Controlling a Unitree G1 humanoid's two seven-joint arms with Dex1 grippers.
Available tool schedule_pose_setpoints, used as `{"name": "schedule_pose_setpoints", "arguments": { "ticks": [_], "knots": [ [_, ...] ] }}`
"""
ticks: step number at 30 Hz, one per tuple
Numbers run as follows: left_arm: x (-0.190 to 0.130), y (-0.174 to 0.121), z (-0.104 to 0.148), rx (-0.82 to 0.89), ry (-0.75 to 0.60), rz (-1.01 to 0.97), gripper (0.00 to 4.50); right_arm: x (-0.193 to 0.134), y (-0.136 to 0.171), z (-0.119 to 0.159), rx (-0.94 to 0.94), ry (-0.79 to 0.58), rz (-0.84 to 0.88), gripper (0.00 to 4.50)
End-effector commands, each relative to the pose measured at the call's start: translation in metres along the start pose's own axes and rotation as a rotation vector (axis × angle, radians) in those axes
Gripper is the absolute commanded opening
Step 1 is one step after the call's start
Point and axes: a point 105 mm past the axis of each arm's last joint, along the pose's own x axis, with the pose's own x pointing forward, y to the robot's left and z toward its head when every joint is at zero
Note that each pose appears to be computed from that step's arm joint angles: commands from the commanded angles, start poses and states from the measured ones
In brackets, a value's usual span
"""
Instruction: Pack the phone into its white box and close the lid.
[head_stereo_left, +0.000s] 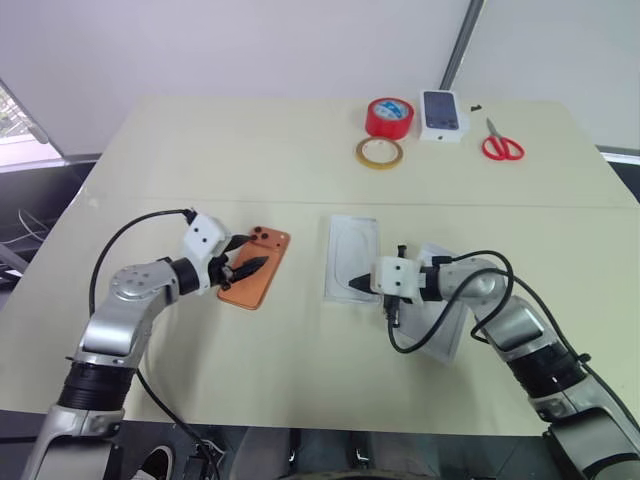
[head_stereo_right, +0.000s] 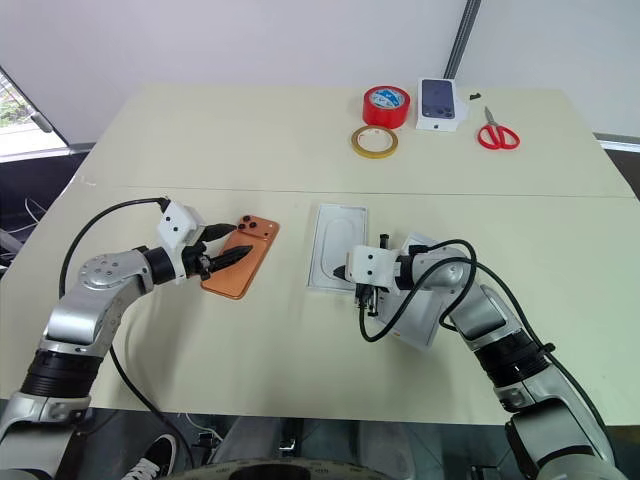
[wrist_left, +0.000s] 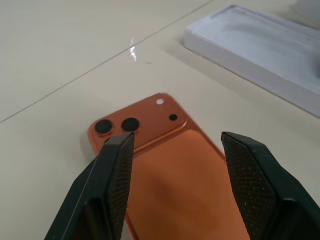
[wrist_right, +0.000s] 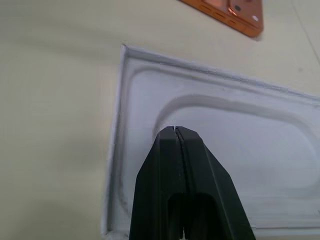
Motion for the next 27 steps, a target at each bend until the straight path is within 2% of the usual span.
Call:
{"name": "schedule_pose_setpoints", "arguments": {
  "ticks": [1, 3, 7, 11, 16, 19, 21, 23, 27],
  "knots": [
    [0.002, 0.0, 0.017, 0.053, -0.067, 0.004, 2.92, -0.003, 0.004, 0.019, -0.023, -0.065, 0.047, 0.03],
    [0.003, 0.001, 0.019, 0.059, -0.075, 0.001, 2.92, -0.005, 0.014, 0.019, -0.039, -0.057, 0.096, 0.03],
    [0.003, 0.002, 0.02, 0.051, -0.081, -0.003, 2.92, -0.003, 0.012, 0.02, -0.033, -0.06, 0.072, 0.03],
    [0.003, 0.002, 0.018, 0.042, -0.07, -0.008, 2.92, 0.004, -0.004, 0.031, -0.014, -0.116, -0.019, 0.03],
    [0.001, 0.012, 0.014, -0.026, -0.024, 0.014, 2.92, 0.0, -0.024, 0.027, -0.031, -0.096, -0.111, 0.03],
    [-0.008, 0.029, 0.011, -0.173, -0.002, 0.044, 2.92, -0.003, -0.047, 0.039, -0.007, -0.153, -0.222, 0.03],
    [-0.02, 0.044, 0.007, -0.378, 0.019, 0.046, 2.92, 0.007, -0.056, 0.047, 0.003, -0.163, -0.256, 0.03],
    [-0.031, 0.049, 0.002, -0.486, 0.072, 0.018, 2.92, 0.023, -0.061, 0.06, 0.004, -0.188, -0.274, 0.03],
    [-0.041, 0.068, -0.011, -0.585, 0.174, 0.081, 2.92, 0.054, -0.058, 0.081, -0.018, -0.218, -0.247, 0.03]
  ]
}}
